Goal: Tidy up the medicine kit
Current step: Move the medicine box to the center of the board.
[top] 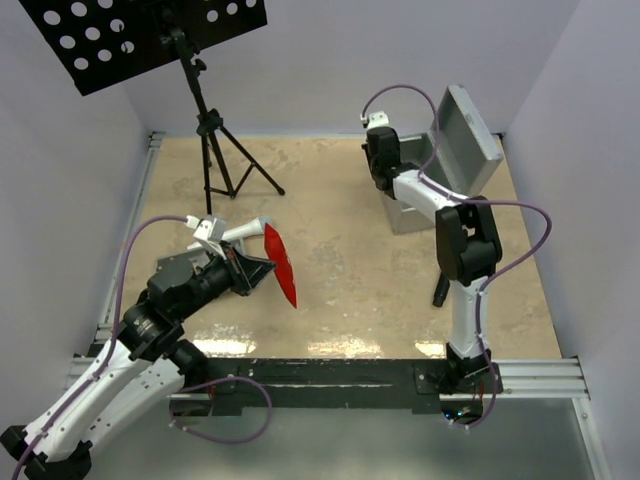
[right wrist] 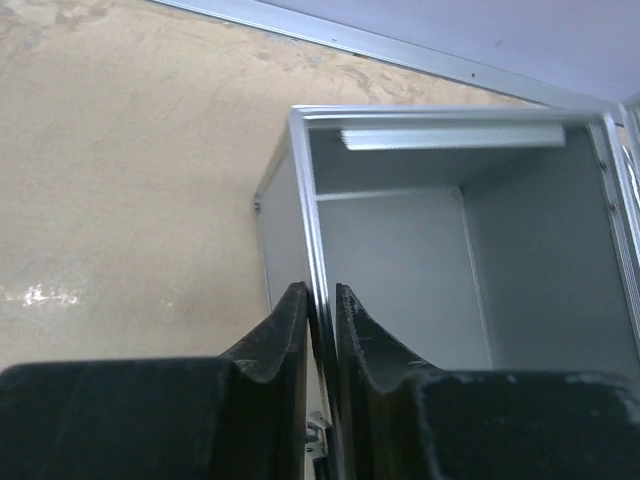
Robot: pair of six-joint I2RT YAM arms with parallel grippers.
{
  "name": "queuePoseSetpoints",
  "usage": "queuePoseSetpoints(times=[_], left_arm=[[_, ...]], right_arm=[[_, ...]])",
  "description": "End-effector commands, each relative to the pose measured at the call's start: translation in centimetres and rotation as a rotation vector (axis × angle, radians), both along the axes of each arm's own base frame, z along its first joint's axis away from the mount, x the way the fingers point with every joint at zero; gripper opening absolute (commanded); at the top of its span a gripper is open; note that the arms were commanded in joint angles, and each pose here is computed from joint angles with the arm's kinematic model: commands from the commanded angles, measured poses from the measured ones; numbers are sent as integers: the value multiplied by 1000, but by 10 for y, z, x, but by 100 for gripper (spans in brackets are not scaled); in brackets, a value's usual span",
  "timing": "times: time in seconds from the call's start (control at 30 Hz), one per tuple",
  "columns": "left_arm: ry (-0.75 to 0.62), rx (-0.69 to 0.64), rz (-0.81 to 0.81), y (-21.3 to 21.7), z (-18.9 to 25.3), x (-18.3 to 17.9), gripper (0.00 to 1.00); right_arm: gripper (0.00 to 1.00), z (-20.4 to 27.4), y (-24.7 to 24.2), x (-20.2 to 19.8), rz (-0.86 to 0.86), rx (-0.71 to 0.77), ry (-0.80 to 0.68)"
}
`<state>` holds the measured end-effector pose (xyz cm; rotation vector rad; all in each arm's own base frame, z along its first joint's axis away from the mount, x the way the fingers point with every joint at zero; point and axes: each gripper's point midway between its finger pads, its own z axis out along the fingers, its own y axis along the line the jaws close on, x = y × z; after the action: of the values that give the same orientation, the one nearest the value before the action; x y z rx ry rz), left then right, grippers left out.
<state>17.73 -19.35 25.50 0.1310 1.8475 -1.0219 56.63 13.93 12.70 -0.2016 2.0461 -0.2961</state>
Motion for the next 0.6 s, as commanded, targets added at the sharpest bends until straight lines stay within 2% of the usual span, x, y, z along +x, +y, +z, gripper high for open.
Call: queuePoseSetpoints(times=[0.0,0.13,0.37,0.57], left_arm=[[-85,-35,8,3,29,0,0],[-86,-34,0,3,30,-1,0],[-99,-36,6,7,32,-4,0],[-113,-36,19,13,34,-7,0]], right_arm=[[8,19,3,-14,31,-7,-26],[0,36,18,-32,108,-25,-70],[0,65,93,-95,330,-87,-137],[0,72,132,-152,497,-102,-127]])
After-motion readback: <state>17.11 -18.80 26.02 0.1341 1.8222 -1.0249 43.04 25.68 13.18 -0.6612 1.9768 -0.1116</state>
